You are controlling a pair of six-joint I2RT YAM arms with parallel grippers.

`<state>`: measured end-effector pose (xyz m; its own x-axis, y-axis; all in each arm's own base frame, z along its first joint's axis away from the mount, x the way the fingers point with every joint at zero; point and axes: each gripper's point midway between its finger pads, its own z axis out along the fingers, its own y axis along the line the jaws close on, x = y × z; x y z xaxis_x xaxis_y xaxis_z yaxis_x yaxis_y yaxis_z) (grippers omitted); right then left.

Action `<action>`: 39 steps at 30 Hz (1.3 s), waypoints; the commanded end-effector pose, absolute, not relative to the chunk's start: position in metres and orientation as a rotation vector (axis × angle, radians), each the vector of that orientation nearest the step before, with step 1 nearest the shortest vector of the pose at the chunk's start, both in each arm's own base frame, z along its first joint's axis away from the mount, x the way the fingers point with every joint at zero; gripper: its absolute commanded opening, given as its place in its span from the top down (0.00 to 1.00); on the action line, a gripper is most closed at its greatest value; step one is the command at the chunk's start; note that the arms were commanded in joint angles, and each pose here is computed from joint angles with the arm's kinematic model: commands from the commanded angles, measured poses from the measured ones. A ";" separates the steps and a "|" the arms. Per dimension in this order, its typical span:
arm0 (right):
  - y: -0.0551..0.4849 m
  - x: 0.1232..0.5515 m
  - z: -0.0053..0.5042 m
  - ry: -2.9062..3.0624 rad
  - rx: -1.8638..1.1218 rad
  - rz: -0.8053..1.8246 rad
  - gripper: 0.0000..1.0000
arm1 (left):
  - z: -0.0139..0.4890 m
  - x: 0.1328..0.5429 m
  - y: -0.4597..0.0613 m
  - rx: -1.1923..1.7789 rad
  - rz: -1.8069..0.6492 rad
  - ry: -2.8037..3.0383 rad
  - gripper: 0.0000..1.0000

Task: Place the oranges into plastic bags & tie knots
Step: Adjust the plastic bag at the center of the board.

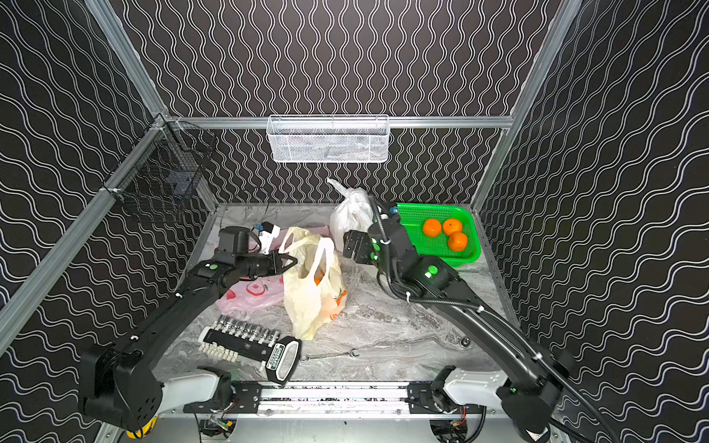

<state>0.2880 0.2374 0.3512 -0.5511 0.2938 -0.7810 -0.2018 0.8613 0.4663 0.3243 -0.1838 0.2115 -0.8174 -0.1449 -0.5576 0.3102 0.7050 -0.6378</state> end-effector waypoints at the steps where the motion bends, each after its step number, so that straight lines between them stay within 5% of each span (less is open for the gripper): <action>1: 0.261 0.266 0.379 1.980 0.121 0.799 0.00 | 0.220 0.331 -0.182 0.122 -0.998 2.281 1.00; 12: 0.319 0.260 0.338 2.185 0.120 0.402 0.00 | 0.219 0.328 -0.178 0.109 -0.969 2.285 1.00; 21: 0.320 0.277 0.321 2.230 0.129 0.249 0.12 | 0.223 0.327 -0.175 0.102 -0.952 2.269 1.00; 25: 0.325 0.283 0.319 2.243 0.116 0.303 0.29 | 0.223 0.326 -0.175 0.096 -0.954 2.268 1.00; 34: 0.321 0.299 0.345 2.168 0.074 0.299 0.84 | 0.232 0.324 -0.179 0.073 -0.955 2.249 1.00; 39: 0.312 0.332 0.372 2.111 -0.040 0.461 0.95 | 0.251 0.315 -0.207 0.087 -0.979 2.200 1.00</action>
<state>0.3193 0.3017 0.3461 -0.5900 0.1733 -0.7886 -0.0606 0.9644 0.2573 0.3101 -0.1982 0.2331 -0.7755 -0.1653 -0.6093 0.3250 0.7229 -0.6098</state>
